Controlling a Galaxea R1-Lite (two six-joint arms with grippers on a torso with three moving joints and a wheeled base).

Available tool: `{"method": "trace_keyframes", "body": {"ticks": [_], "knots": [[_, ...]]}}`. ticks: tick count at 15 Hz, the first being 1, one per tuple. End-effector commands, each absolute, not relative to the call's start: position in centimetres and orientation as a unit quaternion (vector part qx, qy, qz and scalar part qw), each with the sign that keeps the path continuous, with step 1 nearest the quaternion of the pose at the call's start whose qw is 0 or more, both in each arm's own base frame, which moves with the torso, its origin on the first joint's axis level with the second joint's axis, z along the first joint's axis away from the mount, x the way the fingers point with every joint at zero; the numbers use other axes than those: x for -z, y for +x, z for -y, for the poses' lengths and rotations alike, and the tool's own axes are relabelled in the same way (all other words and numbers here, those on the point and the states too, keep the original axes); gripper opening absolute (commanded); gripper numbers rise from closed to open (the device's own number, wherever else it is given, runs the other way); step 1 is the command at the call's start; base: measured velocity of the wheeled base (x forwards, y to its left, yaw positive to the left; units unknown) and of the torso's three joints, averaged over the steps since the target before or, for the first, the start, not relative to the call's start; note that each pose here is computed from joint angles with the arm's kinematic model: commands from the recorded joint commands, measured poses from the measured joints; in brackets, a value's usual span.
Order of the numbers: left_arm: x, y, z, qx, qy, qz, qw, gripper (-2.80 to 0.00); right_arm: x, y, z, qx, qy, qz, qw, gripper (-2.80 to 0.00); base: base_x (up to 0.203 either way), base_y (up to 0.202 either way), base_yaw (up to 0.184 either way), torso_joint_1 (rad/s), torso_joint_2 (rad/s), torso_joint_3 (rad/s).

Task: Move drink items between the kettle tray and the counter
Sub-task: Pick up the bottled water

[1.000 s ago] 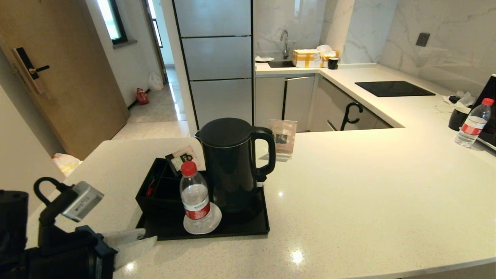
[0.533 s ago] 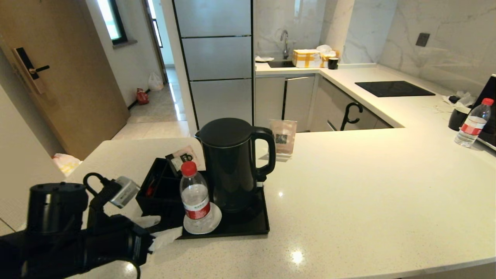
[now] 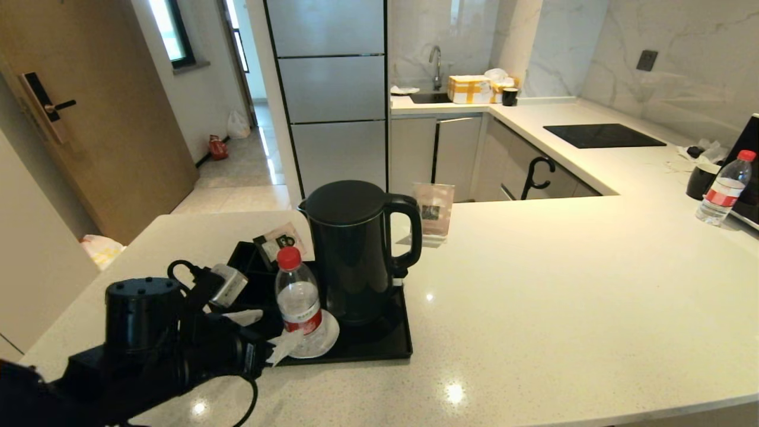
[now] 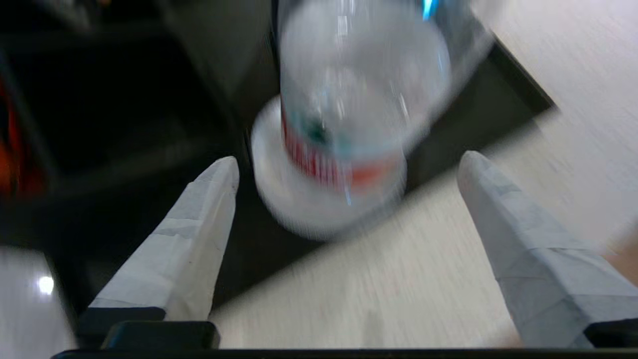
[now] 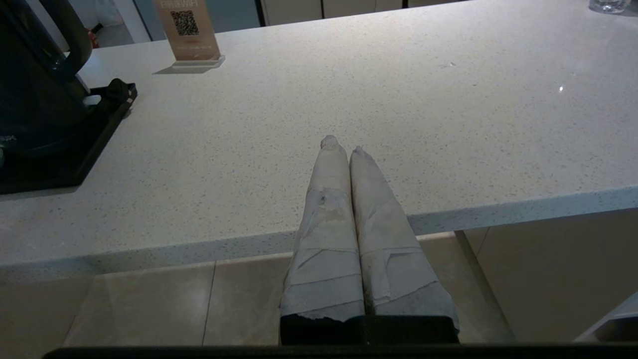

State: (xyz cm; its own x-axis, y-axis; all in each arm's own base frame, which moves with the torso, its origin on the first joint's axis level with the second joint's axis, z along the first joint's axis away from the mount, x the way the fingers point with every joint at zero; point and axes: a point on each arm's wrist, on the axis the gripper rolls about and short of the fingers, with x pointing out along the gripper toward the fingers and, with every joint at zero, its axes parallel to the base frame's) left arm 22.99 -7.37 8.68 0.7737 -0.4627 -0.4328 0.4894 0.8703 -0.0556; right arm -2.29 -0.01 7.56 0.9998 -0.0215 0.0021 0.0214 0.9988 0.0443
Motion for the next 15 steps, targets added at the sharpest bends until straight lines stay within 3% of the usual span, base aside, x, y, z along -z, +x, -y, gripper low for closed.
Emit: {"method": "trace_keyframes", "body": {"ticks": [1,9,10,15], "knots": [[-6.9,24.3,9.6,0.253,0.044,-0.177,0.95,0.0,-7.6,-2.3,0.0,0.011,0.022,0.001,1.0,-2.8,0.0,0.0,0.0,0.0,0.0,0.0],[-7.3,25.1,11.6,0.246,0.055,-0.153,0.955,0.0,-7.6,-2.3,0.0,0.011,0.022,0.001,1.0,-2.8,0.0,0.0,0.0,0.0,0.0,0.0],[-7.1,24.8,11.5,0.246,0.057,-0.16,0.954,-2.8,-7.6,-2.3,0.0,0.011,0.022,0.001,1.0,-2.8,0.0,0.0,0.0,0.0,0.0,0.0],[-6.9,24.6,11.4,0.246,0.057,-0.164,0.954,-2.8,-7.6,-2.3,0.0,0.011,0.022,0.001,1.0,-2.8,0.0,0.0,0.0,0.0,0.0,0.0]]}}
